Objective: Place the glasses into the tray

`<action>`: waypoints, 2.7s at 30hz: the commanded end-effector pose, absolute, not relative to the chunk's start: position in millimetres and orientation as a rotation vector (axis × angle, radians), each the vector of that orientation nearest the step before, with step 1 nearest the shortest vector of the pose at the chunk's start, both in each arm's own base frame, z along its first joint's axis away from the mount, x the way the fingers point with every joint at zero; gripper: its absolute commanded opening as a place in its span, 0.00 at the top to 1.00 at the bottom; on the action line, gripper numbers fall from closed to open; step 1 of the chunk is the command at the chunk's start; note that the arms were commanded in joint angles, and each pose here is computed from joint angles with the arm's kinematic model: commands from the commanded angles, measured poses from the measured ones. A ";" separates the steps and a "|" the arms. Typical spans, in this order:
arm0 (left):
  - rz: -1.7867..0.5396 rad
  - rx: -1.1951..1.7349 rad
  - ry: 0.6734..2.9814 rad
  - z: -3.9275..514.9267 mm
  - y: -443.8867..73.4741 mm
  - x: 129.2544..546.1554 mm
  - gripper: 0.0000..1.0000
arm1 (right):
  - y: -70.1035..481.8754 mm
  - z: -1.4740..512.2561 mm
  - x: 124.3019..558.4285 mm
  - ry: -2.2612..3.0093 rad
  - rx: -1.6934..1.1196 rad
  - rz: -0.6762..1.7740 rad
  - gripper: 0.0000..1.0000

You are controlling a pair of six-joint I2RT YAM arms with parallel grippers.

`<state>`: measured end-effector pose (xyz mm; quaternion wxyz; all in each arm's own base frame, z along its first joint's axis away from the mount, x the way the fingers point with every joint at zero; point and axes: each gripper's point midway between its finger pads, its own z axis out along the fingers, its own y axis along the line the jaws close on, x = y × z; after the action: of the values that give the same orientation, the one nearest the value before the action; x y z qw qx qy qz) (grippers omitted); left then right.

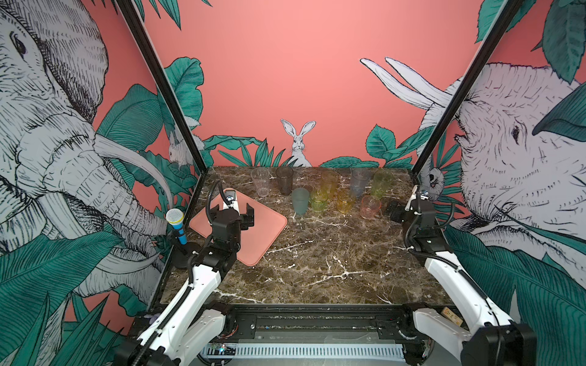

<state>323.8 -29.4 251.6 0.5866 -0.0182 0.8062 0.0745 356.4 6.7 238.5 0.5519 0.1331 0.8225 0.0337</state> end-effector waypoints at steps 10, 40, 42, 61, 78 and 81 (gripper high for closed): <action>-0.186 -0.059 2.539 142.9 -74.4 255.2 0.00 | 119.4 216.2 302.7 2.249 0.264 0.818 0.01; -0.008 0.286 2.864 55.2 -145.8 267.4 0.33 | 228.4 235.2 272.8 2.295 -0.147 0.848 0.01; -0.011 0.285 2.867 52.1 -148.5 270.0 0.38 | 227.0 233.4 271.1 2.301 -0.150 0.836 0.01; 0.004 0.230 2.909 23.5 -150.7 272.7 0.68 | 211.5 236.8 256.4 2.300 -0.179 0.770 0.01; -0.091 0.210 2.948 17.5 -195.3 250.4 0.80 | 198.8 236.2 251.5 2.311 -0.135 0.725 0.01; -0.121 0.234 2.949 18.2 -211.1 240.9 0.83 | 196.4 235.1 250.8 2.313 -0.125 0.715 0.01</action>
<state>255.1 -194.6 22.3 0.1152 0.0931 0.9888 -0.0187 252.2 200.2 230.1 0.3402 -0.0542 0.8962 0.2796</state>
